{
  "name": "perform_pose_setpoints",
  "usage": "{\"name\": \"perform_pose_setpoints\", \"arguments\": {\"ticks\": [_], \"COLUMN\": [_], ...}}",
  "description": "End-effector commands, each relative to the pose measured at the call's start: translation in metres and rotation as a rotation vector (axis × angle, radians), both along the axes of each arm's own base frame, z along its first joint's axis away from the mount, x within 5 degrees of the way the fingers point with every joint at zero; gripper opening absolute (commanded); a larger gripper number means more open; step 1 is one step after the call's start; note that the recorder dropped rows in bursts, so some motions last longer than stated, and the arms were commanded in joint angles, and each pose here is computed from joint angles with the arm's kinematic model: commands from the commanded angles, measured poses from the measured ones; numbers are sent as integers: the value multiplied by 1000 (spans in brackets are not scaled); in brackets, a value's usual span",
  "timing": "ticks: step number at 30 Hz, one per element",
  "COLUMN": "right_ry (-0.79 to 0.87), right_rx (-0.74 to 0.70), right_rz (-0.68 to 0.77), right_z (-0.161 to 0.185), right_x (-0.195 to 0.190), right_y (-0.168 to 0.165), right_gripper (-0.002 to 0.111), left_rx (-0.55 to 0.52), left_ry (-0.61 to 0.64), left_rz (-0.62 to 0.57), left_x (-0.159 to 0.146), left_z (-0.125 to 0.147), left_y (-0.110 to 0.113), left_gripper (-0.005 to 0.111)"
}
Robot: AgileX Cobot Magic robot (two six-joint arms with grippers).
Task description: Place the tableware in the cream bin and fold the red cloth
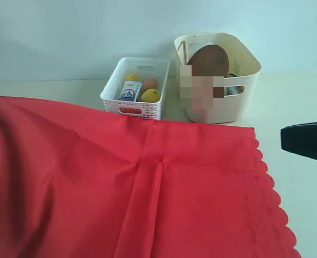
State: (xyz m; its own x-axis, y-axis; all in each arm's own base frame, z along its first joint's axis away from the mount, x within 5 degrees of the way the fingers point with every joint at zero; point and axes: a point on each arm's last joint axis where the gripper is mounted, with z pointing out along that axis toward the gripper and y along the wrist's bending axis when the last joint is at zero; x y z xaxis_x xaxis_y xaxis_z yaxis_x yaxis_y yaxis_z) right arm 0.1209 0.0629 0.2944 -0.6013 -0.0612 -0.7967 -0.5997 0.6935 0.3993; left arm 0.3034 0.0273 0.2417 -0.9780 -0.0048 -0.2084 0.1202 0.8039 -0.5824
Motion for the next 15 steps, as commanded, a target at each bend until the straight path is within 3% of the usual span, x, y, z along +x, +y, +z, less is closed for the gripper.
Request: {"name": "perform_pose_setpoints", "arguments": {"ticks": [1,8,15], "right_ry": [69,184,252], "right_rx": [-4,-106,-447], "right_rz": [1,60,-40], "right_z": [-9,-42,-98], "right_x": [23,50,92], "right_y": [-1,15,46], "right_gripper": [0,0,0], "left_rx": [-18,-9,-4], "left_ry": [-46,-32,-17], "left_rz": [45,15,-53], "left_x": [-5,-5,-5], "left_z": [19,20,19], "left_y": [-2,-15,-38], "left_gripper": [0,0,0]}}
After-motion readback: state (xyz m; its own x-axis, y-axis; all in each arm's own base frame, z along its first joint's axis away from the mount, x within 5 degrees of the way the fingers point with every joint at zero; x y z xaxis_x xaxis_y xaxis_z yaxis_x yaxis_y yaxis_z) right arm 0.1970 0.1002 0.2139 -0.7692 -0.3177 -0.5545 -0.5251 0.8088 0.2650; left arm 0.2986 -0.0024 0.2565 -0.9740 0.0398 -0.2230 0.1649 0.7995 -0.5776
